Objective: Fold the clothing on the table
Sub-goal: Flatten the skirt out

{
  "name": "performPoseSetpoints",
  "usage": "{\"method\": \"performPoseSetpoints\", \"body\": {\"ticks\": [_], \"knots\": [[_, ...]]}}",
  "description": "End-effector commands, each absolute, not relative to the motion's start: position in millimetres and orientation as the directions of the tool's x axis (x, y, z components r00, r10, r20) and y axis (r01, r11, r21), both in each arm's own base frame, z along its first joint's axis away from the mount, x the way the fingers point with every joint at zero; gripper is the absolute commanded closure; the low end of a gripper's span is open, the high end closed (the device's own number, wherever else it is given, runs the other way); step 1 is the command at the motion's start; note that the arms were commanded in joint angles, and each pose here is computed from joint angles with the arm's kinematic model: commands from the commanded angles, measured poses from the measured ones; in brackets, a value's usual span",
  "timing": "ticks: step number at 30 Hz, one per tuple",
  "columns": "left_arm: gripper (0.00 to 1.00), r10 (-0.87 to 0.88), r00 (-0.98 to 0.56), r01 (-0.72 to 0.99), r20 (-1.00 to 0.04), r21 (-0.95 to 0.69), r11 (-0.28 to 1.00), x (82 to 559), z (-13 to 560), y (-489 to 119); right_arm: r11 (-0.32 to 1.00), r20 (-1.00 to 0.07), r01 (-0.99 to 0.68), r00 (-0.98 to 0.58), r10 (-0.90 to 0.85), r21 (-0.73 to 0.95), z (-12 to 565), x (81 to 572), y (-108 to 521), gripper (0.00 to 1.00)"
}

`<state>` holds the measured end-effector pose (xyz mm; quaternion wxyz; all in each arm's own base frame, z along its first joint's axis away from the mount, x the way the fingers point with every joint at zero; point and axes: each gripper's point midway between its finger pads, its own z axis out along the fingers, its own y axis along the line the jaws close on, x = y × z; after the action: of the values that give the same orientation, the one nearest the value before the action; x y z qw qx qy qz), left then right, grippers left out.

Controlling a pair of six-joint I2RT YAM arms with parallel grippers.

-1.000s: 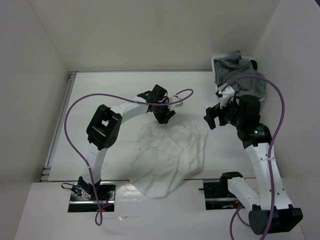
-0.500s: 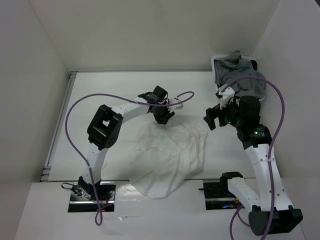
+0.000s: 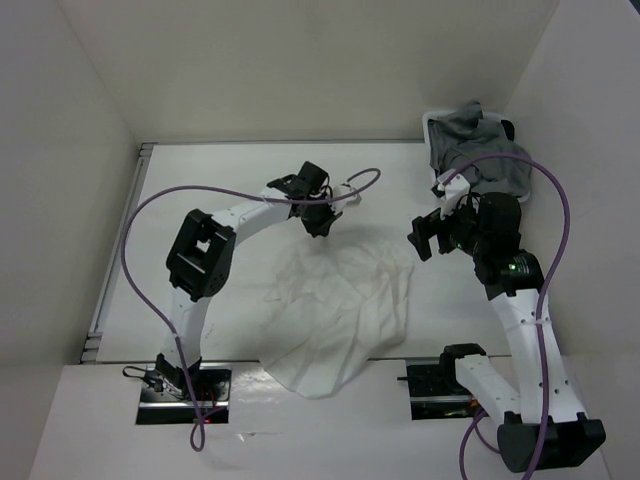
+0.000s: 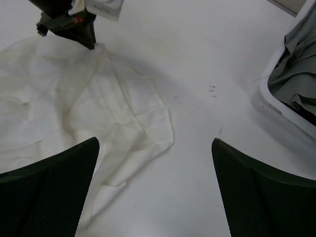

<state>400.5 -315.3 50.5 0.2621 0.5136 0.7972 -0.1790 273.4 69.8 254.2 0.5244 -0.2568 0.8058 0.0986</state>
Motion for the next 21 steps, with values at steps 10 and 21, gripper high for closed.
{"method": "performPoseSetpoints", "body": {"ticks": [10,21], "knots": [[1.00,0.510,-0.317,0.832,-0.799,0.024,0.554,430,198,-285,0.847,-0.906,-0.513,-0.278,-0.319,-0.141,261,272,71,0.01],[1.00,0.462,-0.295,0.826,-0.837,0.020,0.563,409,227,-274,0.853,-0.848,-0.521,-0.437,-0.300,-0.033,221,302,81,0.01]]}}
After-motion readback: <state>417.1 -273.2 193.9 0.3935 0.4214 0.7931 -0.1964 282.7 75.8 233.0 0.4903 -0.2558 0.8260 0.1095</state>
